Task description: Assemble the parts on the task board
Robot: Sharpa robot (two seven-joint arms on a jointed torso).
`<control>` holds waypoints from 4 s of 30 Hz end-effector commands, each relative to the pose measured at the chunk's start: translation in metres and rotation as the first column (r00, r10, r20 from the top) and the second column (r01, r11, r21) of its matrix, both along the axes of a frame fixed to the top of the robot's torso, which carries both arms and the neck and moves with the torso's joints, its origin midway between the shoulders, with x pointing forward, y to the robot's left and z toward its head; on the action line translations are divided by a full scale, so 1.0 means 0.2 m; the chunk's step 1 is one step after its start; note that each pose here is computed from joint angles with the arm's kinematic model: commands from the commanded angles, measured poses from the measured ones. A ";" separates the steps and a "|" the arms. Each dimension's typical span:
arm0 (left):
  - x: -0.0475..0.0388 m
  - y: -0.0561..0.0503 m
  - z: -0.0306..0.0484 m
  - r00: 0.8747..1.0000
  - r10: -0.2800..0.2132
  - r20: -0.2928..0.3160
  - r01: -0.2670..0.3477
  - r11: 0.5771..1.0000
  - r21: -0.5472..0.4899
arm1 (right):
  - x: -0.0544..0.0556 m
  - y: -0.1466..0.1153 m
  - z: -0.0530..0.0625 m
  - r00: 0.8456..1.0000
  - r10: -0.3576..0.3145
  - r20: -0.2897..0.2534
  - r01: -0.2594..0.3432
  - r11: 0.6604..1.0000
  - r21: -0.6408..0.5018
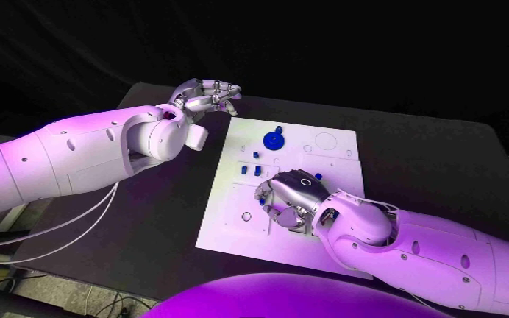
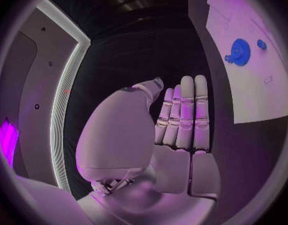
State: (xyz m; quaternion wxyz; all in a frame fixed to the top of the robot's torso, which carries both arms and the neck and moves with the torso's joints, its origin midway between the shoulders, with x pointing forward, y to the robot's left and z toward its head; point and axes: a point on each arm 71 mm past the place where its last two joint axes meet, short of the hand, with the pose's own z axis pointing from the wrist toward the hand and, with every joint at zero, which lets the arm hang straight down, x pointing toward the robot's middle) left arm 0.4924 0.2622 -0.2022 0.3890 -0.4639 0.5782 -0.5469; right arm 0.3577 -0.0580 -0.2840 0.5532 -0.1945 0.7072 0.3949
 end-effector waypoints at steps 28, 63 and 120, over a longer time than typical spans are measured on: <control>-0.002 0.01 0.002 1.000 -0.028 -0.007 0.028 1.000 -0.011 | 0.23 -0.57 0.33 0.970 -0.238 -0.045 0.234 0.969 -0.076; -0.002 0.01 0.001 1.000 -0.029 -0.007 0.029 1.000 -0.009 | 0.28 -0.51 0.22 0.973 -0.226 -0.054 0.216 0.964 -0.157; 0.013 -0.06 -0.008 0.998 -0.054 -0.013 0.054 0.998 -0.018 | -0.03 0.01 0.24 0.995 0.048 -0.089 -0.039 0.994 0.102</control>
